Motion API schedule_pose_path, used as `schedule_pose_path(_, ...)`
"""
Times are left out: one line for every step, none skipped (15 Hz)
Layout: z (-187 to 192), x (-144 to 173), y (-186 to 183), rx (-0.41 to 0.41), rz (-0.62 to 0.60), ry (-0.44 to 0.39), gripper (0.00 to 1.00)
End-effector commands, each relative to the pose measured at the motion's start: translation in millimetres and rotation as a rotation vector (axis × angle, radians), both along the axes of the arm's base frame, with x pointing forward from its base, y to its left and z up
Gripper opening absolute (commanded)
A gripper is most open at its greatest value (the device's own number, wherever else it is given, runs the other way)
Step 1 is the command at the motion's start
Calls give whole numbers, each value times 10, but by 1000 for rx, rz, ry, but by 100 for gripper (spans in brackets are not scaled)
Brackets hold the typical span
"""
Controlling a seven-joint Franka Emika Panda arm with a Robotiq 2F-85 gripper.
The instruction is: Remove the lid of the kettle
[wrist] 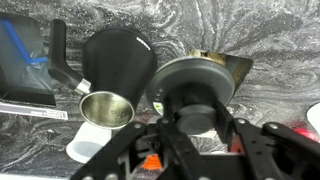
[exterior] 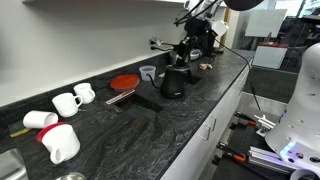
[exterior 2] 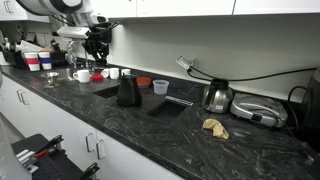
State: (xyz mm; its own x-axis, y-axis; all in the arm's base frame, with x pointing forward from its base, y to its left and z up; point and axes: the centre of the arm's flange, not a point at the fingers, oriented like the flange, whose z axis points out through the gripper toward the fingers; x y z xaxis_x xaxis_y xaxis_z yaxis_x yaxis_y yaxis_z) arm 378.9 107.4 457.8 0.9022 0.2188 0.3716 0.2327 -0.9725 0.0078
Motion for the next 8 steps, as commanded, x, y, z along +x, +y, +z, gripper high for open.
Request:
schedule_pose_path(-43,-23,37,-1,20,9,17)
schedule_pose_path(-95,-63,79,-9,42,20,17)
schedule_pose_path(-174,-118,128,-5,59,40,17)
schedule_pose_path(-260,-177,176,-2,74,62,17)
schedule_pose_path(-344,-237,229,10,85,84,17)
schedule_pose_path(-420,-289,270,15,97,102,17)
schedule_pose_path(-501,-342,315,29,111,123,17)
schedule_pose_path(-566,-378,342,43,118,137,17)
